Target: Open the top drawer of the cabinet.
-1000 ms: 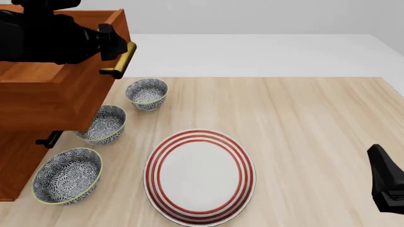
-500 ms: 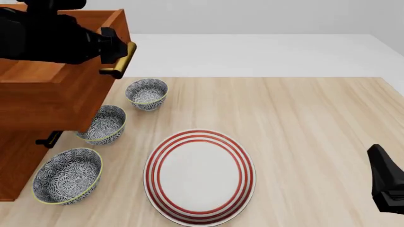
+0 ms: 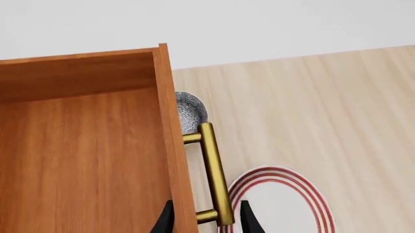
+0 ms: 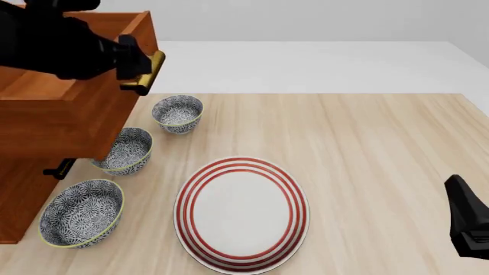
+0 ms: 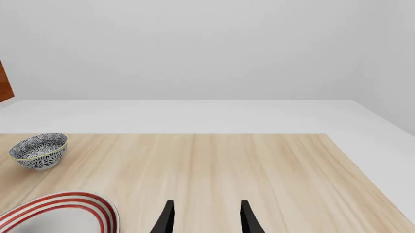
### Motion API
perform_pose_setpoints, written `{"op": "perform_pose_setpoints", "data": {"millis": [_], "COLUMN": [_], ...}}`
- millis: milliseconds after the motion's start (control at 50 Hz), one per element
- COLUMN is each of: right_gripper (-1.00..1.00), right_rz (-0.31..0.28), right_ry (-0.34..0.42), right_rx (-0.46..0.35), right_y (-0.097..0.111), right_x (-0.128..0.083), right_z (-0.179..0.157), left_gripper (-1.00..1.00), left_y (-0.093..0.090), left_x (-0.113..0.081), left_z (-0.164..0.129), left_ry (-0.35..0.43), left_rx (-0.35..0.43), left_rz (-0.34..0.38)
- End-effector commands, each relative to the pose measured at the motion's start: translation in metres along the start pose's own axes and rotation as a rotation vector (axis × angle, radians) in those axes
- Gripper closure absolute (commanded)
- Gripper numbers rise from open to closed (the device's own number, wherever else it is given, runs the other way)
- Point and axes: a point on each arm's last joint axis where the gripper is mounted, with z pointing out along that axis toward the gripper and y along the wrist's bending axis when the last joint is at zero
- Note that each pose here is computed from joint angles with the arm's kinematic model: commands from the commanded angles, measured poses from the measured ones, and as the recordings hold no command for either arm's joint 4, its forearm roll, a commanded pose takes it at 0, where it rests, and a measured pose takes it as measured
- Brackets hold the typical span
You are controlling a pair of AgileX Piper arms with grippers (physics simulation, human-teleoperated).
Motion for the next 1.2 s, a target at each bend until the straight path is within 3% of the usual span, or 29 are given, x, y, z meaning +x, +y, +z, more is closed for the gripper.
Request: {"op": "perform_pose_setpoints", "data": {"millis": [20, 180, 560, 1200], "right_gripper": [-1.0, -1.0, -1.0, -1.0], "right_rz": [0.0, 0.0, 0.0, 0.0], "right_ry": [0.0, 0.0, 0.0, 0.0], "right_rx": [0.0, 0.0, 0.0, 0.0], "right_y": [0.0, 0.0, 0.0, 0.0], "right_x": [0.0, 0.0, 0.0, 0.0], "right_z": [0.0, 0.0, 0.0, 0.0], "left_gripper": [-1.0, -1.0, -1.0, -1.0], "left_y": [-0.017, -0.014, -0.011, -0.024], "left_x": [-0.009, -0.023, -0.033, -0.015], "left_z": [-0.027, -0.046, -0.069, -0.107], "left_ry": [-0.027, -0.076, -0.122, -0.186], "left_rx": [0.096, 0.092, 0.086, 0.179], "left_rz": [0.018, 0.017, 0.024, 0.099]}}
